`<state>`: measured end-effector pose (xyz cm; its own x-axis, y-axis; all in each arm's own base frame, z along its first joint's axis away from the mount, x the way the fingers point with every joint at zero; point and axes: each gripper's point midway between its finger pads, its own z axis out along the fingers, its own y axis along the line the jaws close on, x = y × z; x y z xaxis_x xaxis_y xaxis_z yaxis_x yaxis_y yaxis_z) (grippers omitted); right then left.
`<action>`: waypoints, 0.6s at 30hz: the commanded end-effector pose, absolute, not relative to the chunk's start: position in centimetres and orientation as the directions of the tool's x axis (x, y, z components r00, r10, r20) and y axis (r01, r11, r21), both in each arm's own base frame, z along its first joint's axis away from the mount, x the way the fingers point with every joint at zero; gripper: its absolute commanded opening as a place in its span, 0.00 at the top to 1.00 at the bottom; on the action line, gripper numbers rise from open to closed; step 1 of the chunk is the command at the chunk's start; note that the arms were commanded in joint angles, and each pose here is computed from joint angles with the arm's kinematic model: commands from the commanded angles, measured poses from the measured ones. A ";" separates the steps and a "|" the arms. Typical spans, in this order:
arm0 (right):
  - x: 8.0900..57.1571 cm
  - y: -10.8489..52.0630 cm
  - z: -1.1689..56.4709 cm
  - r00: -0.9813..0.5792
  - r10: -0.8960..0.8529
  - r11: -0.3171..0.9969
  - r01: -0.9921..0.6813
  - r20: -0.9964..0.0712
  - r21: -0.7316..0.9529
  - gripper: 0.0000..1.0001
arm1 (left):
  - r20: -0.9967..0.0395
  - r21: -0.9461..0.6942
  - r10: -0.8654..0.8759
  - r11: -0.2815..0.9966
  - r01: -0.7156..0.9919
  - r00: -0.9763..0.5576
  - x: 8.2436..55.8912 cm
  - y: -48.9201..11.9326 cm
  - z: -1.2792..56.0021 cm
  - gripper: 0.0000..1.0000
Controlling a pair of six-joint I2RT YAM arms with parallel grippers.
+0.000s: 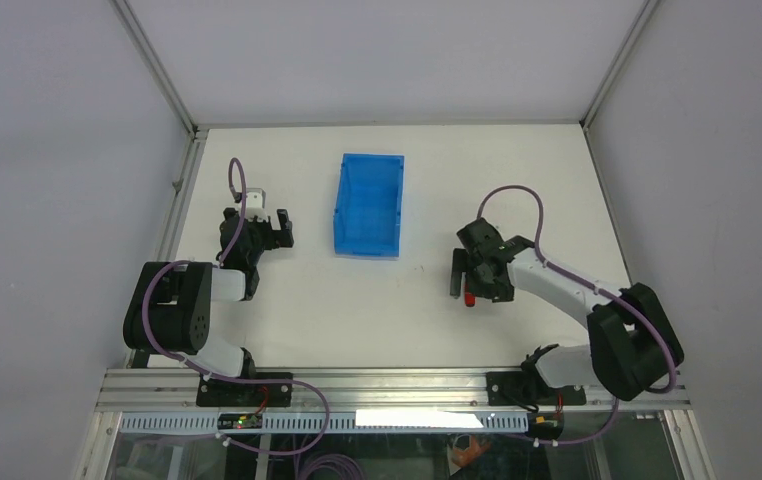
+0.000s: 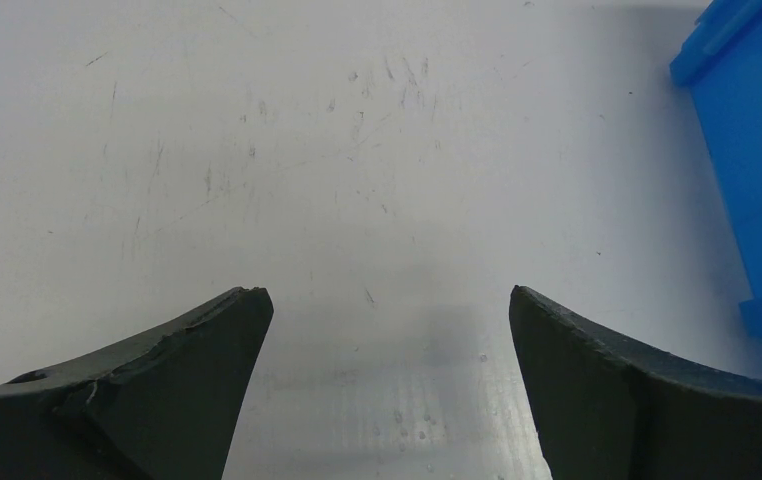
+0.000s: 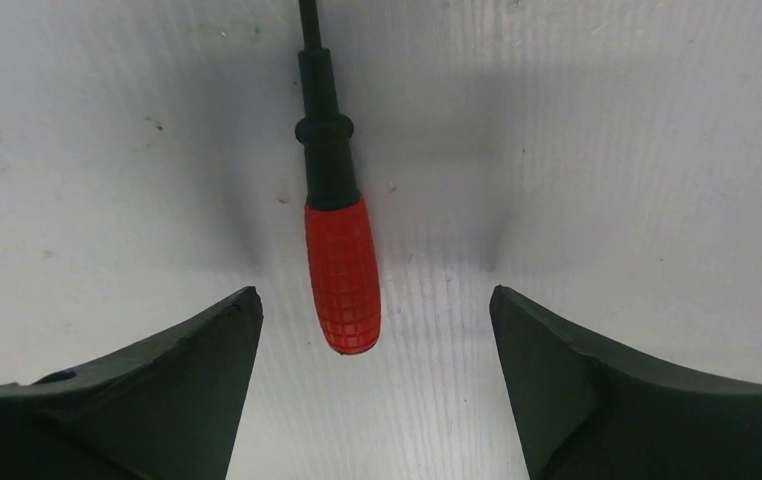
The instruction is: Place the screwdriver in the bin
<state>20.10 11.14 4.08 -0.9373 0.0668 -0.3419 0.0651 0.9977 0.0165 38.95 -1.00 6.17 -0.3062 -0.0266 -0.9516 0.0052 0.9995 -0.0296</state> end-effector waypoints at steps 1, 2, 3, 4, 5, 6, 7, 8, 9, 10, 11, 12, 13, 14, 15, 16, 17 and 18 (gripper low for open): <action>20.5 12.4 2.0 -0.940 0.133 0.991 0.120 -0.314 0.058 0.17 | -0.966 -0.052 -0.045 0.998 0.019 -0.254 39.4 -1.6 7.8 0.01; 20.6 12.2 1.7 -0.940 0.137 0.991 0.129 -0.313 0.045 0.22 | -0.966 -0.052 -0.045 0.998 0.019 -0.254 39.4 -1.6 7.8 0.01; 20.6 12.0 1.6 -0.940 0.135 0.991 0.131 -0.314 0.032 0.30 | -0.966 -0.052 -0.045 0.998 0.019 -0.253 39.4 -1.6 7.9 0.01; 20.8 11.8 1.7 -0.938 0.136 0.990 0.136 -0.320 0.020 0.45 | -0.966 -0.051 -0.045 0.999 0.018 -0.253 39.4 -1.6 7.9 0.01; 21.1 11.7 1.9 -0.935 0.135 0.990 0.139 -0.329 0.010 0.61 | -0.966 -0.052 -0.045 0.998 0.019 -0.254 39.4 -1.6 7.8 0.01; 21.4 11.5 2.5 -0.931 0.131 0.990 0.141 -0.341 -0.003 0.77 | -0.966 -0.052 -0.045 0.998 0.020 -0.254 39.4 -1.6 7.9 0.01; 21.7 11.2 3.1 -0.926 0.128 0.989 0.143 -0.356 -0.018 0.97 | -0.966 -0.052 -0.045 0.998 0.019 -0.254 39.4 -1.6 7.8 0.01; 22.1 11.0 3.9 -0.920 0.123 0.989 0.144 -0.372 -0.029 1.00 | -0.966 -0.051 -0.045 0.999 0.018 -0.253 39.4 -1.6 7.9 0.01; 22.4 10.8 4.8 -0.913 0.115 0.989 0.143 -0.392 -0.043 1.00 | -0.966 -0.051 -0.045 0.999 0.018 -0.253 39.4 -1.6 7.9 0.01; 22.8 10.5 5.8 -0.906 0.106 0.988 0.141 -0.410 -0.057 1.00 | -0.966 -0.051 -0.045 0.999 0.018 -0.254 39.4 -1.6 7.8 0.01; 23.2 10.3 7.0 -0.896 0.103 0.987 0.144 -0.433 -0.064 1.00 | -0.966 -0.052 -0.045 0.998 0.020 -0.253 39.4 -1.6 7.9 0.01; 23.6 10.0 8.3 -0.885 0.099 0.987 0.146 -0.456 -0.070 1.00 | -0.966 -0.052 -0.045 0.998 0.020 -0.254 39.4 -1.6 7.8 0.01; 23.9 9.8 9.5 -0.875 0.095 0.986 0.149 -0.476 -0.077 1.00 | -0.966 -0.052 -0.045 0.998 0.020 -0.254 39.4 -1.6 7.8 0.01; 24.1 9.6 10.7 -0.867 0.094 0.985 0.153 -0.489 -0.082 1.00 | -0.966 -0.052 -0.045 0.998 0.020 -0.254 39.4 -1.6 7.8 0.01; 24.3 9.7 11.8 -0.862 0.090 0.987 0.145 -0.498 -0.072 1.00 | -0.967 -0.052 -0.045 0.998 0.020 -0.253 39.4 -1.6 7.9 0.01; 24.7 10.0 13.2 -0.853 0.091 0.989 0.139 -0.513 -0.055 1.00 | -0.966 -0.051 -0.045 0.999 0.018 -0.253 39.4 -1.6 7.9 0.01; 25.2 10.4 14.9 -0.840 0.094 0.990 0.135 -0.535 -0.037 1.00 | -0.966 -0.052 -0.045 0.998 0.020 -0.254 39.4 -1.6 7.8 0.01; 25.3 10.3 15.6 -0.839 0.089 0.990 0.132 -0.537 -0.042 1.00 | -0.966 -0.052 -0.045 0.998 0.019 -0.253 39.4 -1.6 7.9 0.01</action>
